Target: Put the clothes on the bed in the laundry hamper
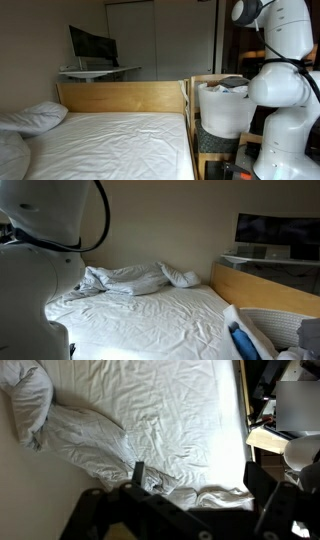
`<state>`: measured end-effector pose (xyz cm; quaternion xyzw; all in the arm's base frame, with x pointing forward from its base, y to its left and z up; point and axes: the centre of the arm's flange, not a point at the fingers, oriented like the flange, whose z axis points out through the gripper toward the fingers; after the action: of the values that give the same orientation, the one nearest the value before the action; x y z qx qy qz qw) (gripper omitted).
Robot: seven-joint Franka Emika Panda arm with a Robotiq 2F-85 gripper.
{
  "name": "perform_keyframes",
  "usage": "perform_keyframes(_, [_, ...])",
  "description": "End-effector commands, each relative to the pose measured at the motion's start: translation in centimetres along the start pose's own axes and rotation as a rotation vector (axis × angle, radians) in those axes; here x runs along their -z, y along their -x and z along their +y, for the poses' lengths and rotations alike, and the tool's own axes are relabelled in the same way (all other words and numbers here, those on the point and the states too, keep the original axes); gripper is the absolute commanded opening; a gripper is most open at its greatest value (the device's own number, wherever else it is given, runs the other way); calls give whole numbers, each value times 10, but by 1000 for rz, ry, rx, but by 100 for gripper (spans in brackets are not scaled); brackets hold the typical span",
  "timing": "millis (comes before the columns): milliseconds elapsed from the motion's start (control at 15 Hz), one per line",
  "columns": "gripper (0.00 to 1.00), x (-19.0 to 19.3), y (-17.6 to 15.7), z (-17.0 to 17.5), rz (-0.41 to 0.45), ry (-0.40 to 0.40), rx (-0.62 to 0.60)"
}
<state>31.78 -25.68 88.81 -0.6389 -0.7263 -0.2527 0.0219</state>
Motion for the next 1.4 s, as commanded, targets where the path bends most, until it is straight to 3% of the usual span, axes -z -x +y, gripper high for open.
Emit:
perform_keyframes(0, [100, -50, -41, 2, -43, -41, 49])
perform_keyframes(400, [100, -85, -106, 29, -138, -132, 142])
perform_keyframes(667, [100, -106, -149, 31, -189, -270, 188])
perform_keyframes(1067, [100, -147, -199, 18, -200, -495, 308])
perform_keyframes(1200, [100, -160, -207, 12, -208, -605, 305])
perform_keyframes(1333, [100, -156, -214, 8, -213, -666, 284])
